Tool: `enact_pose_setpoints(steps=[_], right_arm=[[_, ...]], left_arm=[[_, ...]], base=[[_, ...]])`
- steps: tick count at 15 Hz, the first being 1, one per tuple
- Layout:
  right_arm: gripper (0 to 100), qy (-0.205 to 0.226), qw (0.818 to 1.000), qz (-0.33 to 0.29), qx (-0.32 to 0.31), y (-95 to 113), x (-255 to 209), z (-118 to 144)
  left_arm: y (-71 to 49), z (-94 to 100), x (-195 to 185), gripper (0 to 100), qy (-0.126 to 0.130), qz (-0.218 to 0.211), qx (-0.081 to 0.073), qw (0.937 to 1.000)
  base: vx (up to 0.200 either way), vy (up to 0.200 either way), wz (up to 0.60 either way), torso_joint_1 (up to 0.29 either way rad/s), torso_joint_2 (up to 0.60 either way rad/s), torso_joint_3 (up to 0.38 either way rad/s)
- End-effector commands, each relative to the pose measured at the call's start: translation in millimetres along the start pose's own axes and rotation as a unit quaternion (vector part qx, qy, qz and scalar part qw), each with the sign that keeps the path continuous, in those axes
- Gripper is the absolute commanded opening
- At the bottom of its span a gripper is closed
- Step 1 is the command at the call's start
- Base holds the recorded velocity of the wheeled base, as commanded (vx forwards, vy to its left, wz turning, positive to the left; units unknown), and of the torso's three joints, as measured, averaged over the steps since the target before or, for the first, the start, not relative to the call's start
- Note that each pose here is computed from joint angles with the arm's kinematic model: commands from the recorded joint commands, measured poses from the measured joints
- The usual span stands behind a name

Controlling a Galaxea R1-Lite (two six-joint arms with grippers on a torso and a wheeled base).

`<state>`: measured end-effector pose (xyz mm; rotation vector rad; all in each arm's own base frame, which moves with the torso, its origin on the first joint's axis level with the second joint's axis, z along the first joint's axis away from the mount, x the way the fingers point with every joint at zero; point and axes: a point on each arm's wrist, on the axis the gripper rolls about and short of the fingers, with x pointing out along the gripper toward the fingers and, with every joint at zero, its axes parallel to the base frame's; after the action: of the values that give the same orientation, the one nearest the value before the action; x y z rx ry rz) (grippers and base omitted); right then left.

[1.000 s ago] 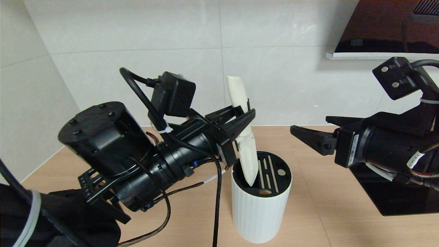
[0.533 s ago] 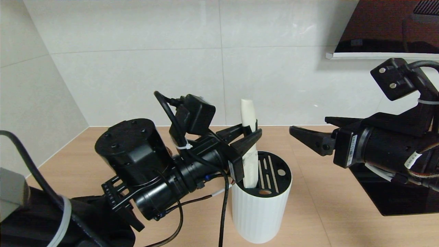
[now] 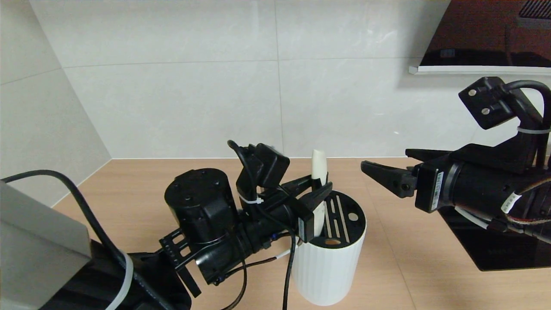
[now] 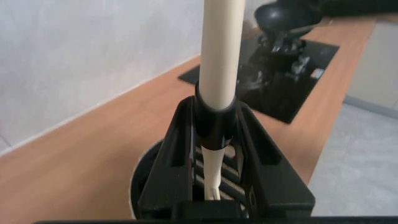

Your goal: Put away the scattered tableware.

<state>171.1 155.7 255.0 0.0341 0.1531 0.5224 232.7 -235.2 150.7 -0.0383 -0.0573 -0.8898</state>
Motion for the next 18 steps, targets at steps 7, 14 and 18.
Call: enact_pose_setpoints(steps=[7,14,18], right_arm=[[100,0.005,1.0,0.0,-0.001,0,3,-2],[100,0.005,1.0,0.0,-0.001,0,3,-2],[100,0.007,1.0,-0.001,-0.002,1,4,-3]], left_arm=[[-6.8,-16.6,10,0,-0.003,0.018,0.0,0.9998],[-12.1,21.3,0,0,-0.06,0.023,0.001,0.9979],[-17.8,21.8,-3,0,-0.055,0.015,-0.001,0.9984]], base=[[0.0,0.0,0.0,0.0,0.0,0.0],[0.0,0.0,0.0,0.0,0.0,0.0],[0.0,0.0,0.0,0.0,0.0,0.0]])
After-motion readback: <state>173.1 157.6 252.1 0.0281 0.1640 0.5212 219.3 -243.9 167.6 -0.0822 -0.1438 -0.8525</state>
